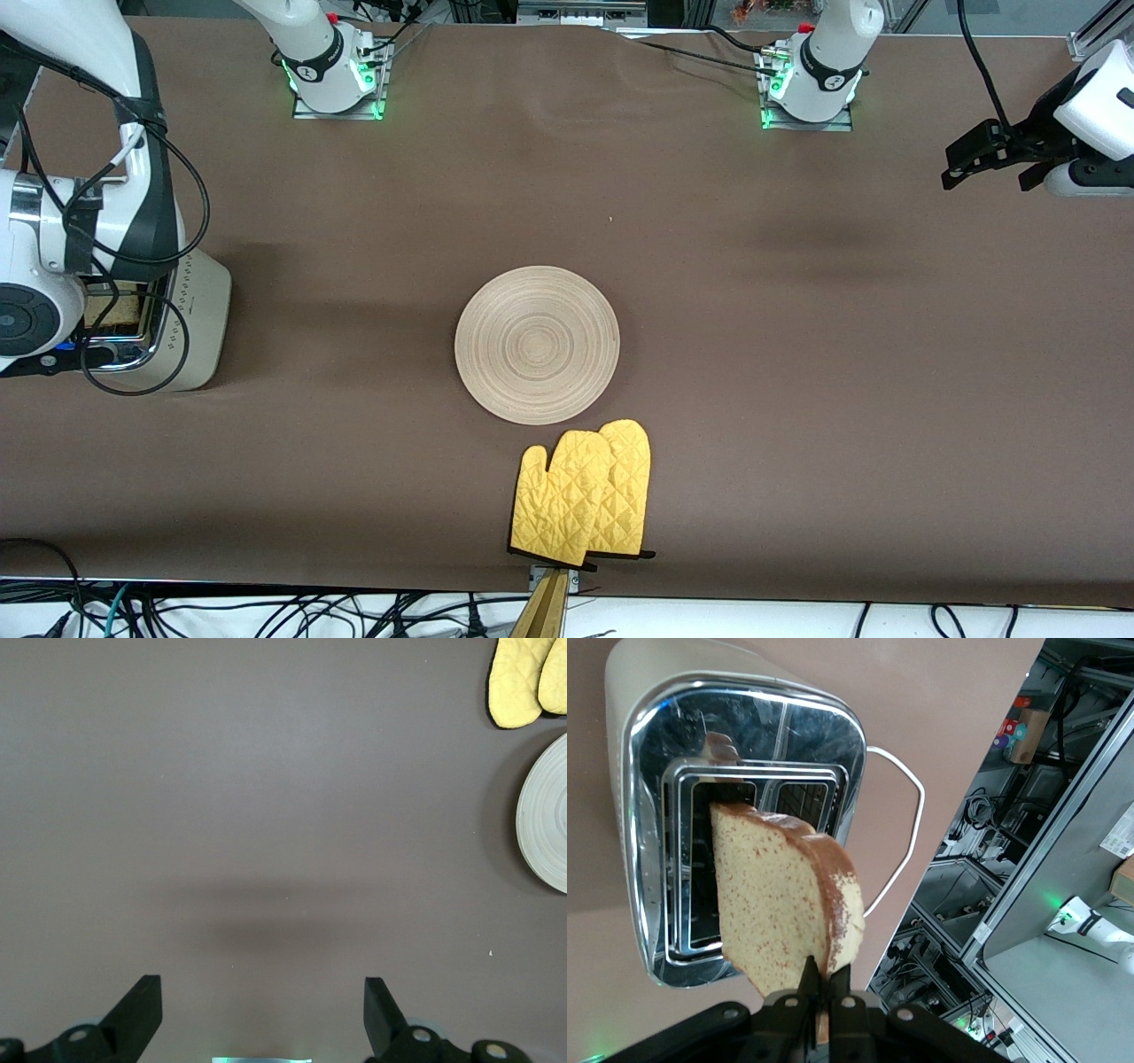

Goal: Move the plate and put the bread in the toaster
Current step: 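Lower the bread slice into a toaster slot and release it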

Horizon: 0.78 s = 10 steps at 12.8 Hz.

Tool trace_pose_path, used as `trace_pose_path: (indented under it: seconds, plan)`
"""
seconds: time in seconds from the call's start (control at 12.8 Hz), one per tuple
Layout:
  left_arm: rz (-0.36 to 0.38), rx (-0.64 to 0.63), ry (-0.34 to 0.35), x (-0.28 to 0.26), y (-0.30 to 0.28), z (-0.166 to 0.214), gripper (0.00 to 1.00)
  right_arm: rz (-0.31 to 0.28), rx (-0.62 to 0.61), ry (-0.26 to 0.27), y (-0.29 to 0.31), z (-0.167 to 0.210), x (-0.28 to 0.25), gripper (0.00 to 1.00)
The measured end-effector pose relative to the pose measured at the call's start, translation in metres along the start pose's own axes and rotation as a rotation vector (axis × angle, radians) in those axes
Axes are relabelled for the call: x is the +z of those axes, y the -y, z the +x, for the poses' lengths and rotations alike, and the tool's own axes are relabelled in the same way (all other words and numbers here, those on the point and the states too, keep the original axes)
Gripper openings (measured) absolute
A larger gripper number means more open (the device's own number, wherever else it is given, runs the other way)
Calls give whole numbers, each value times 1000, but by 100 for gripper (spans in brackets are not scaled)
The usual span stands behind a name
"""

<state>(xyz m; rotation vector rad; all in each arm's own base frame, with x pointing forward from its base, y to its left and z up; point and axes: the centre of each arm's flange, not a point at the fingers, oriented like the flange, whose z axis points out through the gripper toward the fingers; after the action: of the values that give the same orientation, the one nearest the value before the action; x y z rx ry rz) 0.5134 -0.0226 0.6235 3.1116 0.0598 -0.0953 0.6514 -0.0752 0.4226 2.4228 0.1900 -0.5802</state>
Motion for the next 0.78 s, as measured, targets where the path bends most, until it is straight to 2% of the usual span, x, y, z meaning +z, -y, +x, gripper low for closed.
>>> trace_pose_path:
  seconds: [0.16,0.23,0.55,0.7,0.78]
  plan:
    - [0,0,0,0,0,0,100,-3,16,-5,3,4,2,7]
    - [0,0,0,0,0,0,100,-3,20,-5,4,5,2,13]
    - [0,0,0,0,0,0,100,35,25,-16,6,3,-3,58]
    - [0,-1,0,0,1,0,100,111,32,-17,5,-8,-13,84]
    - [0,-1,0,0,1,0,100,176,35,-19,6,-18,-22,96]
